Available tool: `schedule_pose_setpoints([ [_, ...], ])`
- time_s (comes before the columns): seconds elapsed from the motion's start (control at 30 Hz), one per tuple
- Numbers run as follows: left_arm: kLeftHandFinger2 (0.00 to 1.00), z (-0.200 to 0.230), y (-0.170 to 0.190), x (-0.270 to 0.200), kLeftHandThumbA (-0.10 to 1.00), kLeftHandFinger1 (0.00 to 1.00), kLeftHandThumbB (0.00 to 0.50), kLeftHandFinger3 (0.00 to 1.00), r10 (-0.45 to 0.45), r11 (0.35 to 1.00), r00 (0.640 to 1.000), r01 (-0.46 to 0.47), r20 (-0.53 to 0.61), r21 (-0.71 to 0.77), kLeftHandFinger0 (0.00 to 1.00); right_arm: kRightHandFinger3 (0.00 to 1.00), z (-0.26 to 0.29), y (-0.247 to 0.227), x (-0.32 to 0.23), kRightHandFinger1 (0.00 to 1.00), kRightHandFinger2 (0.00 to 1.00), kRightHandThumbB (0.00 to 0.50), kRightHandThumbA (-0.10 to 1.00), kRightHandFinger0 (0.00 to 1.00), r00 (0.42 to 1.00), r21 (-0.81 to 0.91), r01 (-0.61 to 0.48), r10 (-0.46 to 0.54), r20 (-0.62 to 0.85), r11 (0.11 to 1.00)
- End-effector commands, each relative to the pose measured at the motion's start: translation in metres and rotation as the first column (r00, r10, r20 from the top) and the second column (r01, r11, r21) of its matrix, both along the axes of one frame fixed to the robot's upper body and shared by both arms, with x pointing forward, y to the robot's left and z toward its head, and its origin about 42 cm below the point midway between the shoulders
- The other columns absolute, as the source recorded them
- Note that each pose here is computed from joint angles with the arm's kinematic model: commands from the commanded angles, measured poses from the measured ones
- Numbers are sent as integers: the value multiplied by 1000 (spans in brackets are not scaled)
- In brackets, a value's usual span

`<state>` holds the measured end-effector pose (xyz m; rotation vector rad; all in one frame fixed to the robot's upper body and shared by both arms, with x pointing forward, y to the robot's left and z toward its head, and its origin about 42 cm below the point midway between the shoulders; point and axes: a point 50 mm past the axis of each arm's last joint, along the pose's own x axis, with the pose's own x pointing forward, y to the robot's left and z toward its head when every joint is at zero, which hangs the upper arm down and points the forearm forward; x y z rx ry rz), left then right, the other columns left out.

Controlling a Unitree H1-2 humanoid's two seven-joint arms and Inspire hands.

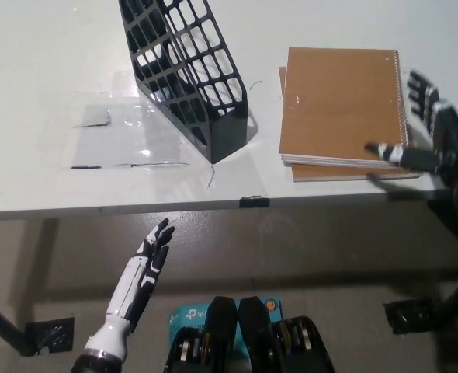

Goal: Use the right hand to pick up a book from the book holder on the left side and put it on another book on the right side

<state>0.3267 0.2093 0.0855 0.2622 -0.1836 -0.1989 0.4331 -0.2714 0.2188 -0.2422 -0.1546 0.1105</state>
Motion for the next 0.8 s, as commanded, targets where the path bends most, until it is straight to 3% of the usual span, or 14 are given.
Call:
schedule_pose_setpoints([
  [0.0,1000,57,12,46,1000,1000,214,1000,-87,996,989,87,116,0,1000,1000,147,58,-169,1000,1000,328,1000,1000,545,-157,-293,300,783,943],
  [0.1,1000,55,12,44,1000,1000,212,1000,-85,996,990,86,114,-1,1000,1000,128,65,-171,1000,1000,353,1000,1000,591,-111,-304,278,758,946],
  [0.17,1000,53,13,41,1000,1000,212,1000,-84,996,991,84,107,2,1000,1000,112,68,-165,1000,1000,272,1000,1000,619,-103,-286,266,739,953],
  [0.2,1000,51,13,39,1000,1000,213,1000,-86,996,991,86,103,3,1000,1000,97,69,-159,1000,1000,237,1000,1000,649,-100,-273,259,716,957],
  [0.4,1000,41,15,24,1000,1000,219,1000,-84,996,993,82,81,32,1000,1000,23,73,-119,1000,1000,243,1000,1000,869,37,-223,181,461,974],
  [0.47,1000,39,14,22,1000,1000,217,1000,-87,996,994,85,70,21,1000,1000,-2,72,-104,1000,1000,184,1000,1000,897,25,-207,180,405,978],
  [0.5,1000,38,13,21,1000,1000,217,1000,-89,996,994,88,67,20,1000,1000,-6,72,-103,1000,1000,182,1000,1000,900,20,-203,179,397,979],
  [0.53,1000,36,12,21,1000,1000,218,1000,-89,996,994,87,68,21,1000,1000,-20,72,-98,1000,1000,181,1000,1000,924,26,-199,179,337,980],
  [0.57,1000,35,12,19,1000,1000,211,1000,-92,996,993,91,67,22,1000,1000,-31,72,-96,1000,1000,227,1000,1000,943,9,-186,176,282,983],
  [0.63,1000,30,10,14,1000,1000,210,1000,-92,996,994,91,55,13,1000,1000,-60,71,-94,1000,1000,264,1000,1000,967,-38,-190,193,165,981],
  [0.77,1000,25,9,8,1000,1000,197,1000,-107,994,994,106,34,12,1000,1000,-95,65,-91,1000,1000,230,1000,1000,976,-137,-206,213,44,969],
])
